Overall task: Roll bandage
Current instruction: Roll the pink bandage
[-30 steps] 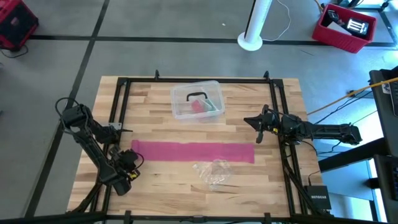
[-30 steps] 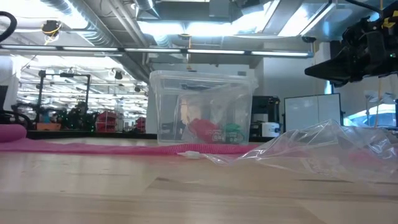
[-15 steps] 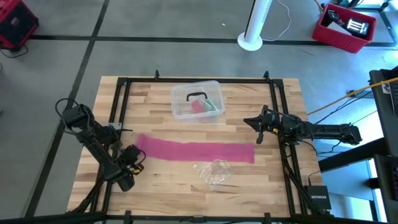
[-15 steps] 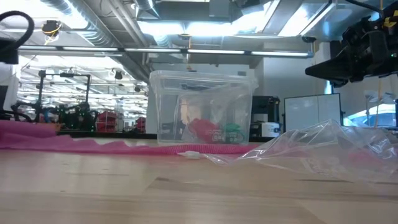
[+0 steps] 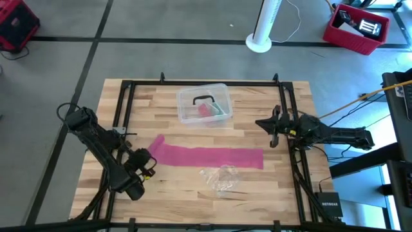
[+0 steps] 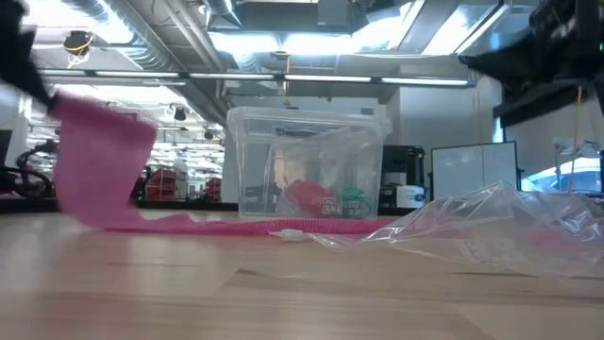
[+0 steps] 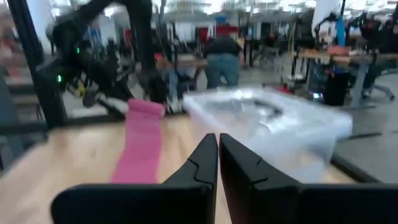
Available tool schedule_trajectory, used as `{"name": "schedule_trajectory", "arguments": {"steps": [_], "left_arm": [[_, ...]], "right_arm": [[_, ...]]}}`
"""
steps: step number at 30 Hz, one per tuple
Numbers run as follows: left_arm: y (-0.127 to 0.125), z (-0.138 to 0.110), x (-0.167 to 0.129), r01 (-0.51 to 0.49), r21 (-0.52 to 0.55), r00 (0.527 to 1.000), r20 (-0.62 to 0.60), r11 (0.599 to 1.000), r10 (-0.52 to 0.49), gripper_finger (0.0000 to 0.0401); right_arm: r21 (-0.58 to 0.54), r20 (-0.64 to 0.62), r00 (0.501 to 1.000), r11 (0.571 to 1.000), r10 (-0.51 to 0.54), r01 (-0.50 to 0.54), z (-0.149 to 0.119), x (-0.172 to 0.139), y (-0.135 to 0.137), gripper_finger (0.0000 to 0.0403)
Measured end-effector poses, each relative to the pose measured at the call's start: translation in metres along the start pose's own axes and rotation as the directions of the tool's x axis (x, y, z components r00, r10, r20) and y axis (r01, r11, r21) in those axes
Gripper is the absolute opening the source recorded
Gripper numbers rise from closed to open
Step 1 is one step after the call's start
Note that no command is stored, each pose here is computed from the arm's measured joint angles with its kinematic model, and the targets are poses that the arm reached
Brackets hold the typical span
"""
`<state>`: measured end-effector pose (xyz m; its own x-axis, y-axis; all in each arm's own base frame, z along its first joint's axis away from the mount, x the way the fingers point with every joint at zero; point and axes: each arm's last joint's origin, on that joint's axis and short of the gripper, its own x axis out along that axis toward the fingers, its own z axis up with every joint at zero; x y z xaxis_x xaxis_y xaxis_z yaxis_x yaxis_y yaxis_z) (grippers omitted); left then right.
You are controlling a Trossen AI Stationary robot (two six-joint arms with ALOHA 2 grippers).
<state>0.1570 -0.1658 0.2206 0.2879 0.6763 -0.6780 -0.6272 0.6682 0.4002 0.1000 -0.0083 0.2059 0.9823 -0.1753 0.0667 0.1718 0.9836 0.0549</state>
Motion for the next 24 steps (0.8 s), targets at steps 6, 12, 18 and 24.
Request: {"name": "schedule_trajectory", "arguments": {"steps": [6, 12, 18, 24], "left_arm": [[0.007, 0.054, -0.028, 0.09, 0.012, 0.982, 0.168, 0.996, -0.09, 0.0001], [0.012, 0.107, -0.043, 0.111, 0.006, 0.949, 0.296, 0.994, -0.108, 0.0], [0.012, 0.142, -0.045, 0.101, 0.006, 0.917, 0.388, 0.995, -0.095, 0.0], [0.01, 0.162, -0.031, 0.093, -0.027, 0.918, 0.389, 0.995, -0.075, 0.0]], "right_arm": [[-0.007, 0.033, 0.999, 1.0, -0.013, 0.014, 0.022, 0.001, 0.001, 0.0028], [-0.059, -0.027, 0.999, 0.998, 0.017, -0.019, 0.019, 0.018, 0.004, 0.0106], [-0.179, 0.017, 0.999, 0.983, 0.036, -0.032, 0.02, 0.042, 0.007, 0.0193], [-0.13, -0.048, 0.996, 0.988, 0.078, -0.084, 0.008, 0.059, 0.01, 0.0224]]}}
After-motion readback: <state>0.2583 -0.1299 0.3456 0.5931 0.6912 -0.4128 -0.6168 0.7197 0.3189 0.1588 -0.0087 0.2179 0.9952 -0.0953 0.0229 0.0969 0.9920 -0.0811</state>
